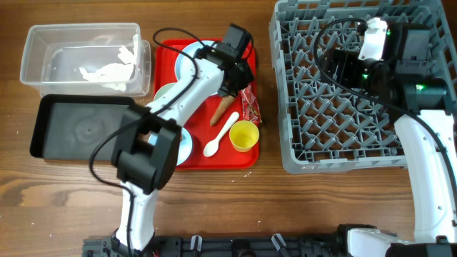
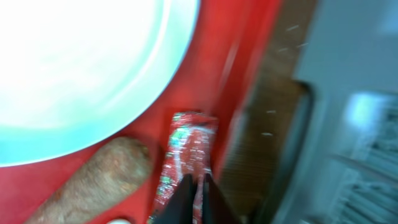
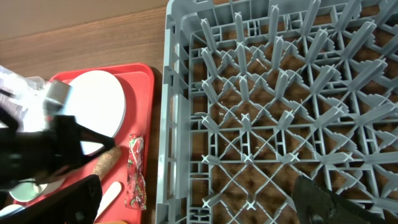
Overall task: Sort waste into correct bins and load items into the dishwasher rack
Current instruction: 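Move the left gripper to the red wrapper and grasp it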
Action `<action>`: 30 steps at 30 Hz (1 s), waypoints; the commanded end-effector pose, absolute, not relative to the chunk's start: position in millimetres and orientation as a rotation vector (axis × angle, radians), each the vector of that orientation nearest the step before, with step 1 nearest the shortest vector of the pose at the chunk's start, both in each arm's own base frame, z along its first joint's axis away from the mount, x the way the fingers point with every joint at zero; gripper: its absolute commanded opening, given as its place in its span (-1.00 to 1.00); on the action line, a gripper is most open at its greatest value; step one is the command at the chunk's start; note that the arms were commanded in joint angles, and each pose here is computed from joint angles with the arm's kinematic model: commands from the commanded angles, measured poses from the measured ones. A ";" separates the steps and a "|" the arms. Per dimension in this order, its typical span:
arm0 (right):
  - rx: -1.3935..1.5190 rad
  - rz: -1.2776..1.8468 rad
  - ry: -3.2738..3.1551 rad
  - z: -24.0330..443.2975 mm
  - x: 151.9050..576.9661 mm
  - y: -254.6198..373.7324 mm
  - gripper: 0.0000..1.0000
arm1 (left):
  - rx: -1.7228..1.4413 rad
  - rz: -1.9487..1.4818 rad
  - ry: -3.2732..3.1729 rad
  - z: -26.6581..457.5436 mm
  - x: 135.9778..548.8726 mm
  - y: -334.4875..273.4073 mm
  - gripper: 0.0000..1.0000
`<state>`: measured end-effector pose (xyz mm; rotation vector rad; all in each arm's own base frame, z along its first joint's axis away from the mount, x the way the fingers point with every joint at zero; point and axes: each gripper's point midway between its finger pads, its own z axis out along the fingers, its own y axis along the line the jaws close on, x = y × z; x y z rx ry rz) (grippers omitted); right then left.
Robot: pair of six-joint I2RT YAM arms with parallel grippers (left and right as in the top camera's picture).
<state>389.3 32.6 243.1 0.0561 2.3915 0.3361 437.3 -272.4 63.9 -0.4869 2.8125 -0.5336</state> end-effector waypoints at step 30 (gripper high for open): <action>0.070 0.333 2.392 244.5 392.1 33.0 0.99 | 0.001 -0.337 2.896 -1.0 391.7 -304.4 -0.17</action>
